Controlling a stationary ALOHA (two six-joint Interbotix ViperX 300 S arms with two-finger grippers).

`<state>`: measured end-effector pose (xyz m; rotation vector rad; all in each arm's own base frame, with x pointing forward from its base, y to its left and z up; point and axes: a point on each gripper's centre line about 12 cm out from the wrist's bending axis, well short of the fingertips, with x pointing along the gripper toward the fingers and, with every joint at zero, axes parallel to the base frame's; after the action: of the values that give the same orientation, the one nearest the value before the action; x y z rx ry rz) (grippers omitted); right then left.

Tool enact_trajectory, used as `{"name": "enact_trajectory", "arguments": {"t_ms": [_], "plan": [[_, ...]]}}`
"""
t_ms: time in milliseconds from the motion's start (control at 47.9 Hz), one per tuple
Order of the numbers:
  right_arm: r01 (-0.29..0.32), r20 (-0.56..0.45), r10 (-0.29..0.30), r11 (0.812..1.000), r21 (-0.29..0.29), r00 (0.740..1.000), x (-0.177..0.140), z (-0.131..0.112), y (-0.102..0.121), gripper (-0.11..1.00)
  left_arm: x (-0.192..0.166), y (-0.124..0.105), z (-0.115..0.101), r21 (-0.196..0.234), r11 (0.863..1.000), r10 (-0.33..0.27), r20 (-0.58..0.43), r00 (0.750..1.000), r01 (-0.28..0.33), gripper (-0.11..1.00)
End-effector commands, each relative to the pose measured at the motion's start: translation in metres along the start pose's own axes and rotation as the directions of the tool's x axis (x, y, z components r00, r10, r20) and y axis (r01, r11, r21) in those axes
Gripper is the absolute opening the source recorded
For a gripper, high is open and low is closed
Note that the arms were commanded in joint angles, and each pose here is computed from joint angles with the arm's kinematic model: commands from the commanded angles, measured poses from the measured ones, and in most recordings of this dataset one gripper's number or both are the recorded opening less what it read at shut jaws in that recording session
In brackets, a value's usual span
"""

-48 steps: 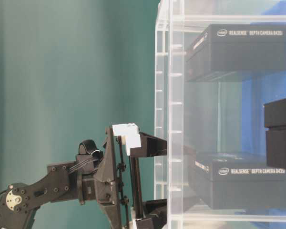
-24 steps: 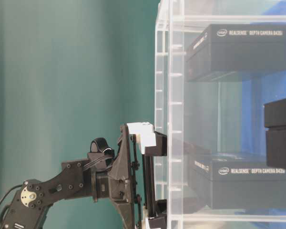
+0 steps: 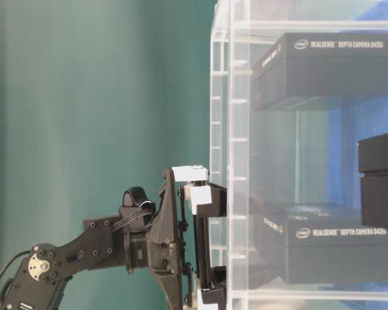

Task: Take the box out of the case with the left arm.
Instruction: 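Close the left gripper on the left black box, then lift the held box straight up out of the case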

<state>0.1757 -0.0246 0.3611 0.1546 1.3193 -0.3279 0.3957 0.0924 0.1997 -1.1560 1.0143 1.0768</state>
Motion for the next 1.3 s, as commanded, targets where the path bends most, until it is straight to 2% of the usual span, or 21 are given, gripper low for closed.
{"name": "enact_trajectory", "arguments": {"t_ms": [0, 418, 627, 731, 982, 1275], "plan": [[-0.004, 0.011, 0.004, 1.0, 0.005, 1.0, -0.004, 0.001, 0.0, 0.0, -0.004, -0.004, -0.001, -0.002, 0.999, -0.039, 0.002, 0.999, 0.039, 0.63], [-0.004, 0.011, 0.004, 1.0, 0.005, 1.0, -0.004, 0.002, 0.0, 0.0, -0.01, -0.005, -0.001, -0.007, 0.999, -0.054, 0.0, 0.999, 0.054, 0.63], [-0.004, 0.011, 0.004, 1.0, 0.005, 1.0, -0.004, 0.002, 0.0, 0.0, -0.025, -0.012, 0.0, -0.011, 0.995, -0.094, 0.003, 0.996, 0.094, 0.63], [-0.005, 0.014, 0.005, 1.0, 0.005, 1.0, -0.004, 0.002, 0.0, 0.0, -0.038, -0.017, 0.002, -0.013, 0.994, -0.111, 0.009, 0.994, 0.112, 0.63], [-0.005, 0.014, 0.005, 1.0, 0.005, 1.0, -0.004, 0.002, 0.0, 0.0, -0.077, -0.021, 0.007, -0.012, 0.997, -0.073, 0.003, 0.997, 0.073, 0.63], [-0.005, 0.014, 0.005, 1.0, 0.005, 1.0, -0.004, 0.002, 0.0, 0.0, -0.141, -0.024, 0.013, -0.024, 0.993, -0.112, 0.017, 0.994, 0.112, 0.63]]}}
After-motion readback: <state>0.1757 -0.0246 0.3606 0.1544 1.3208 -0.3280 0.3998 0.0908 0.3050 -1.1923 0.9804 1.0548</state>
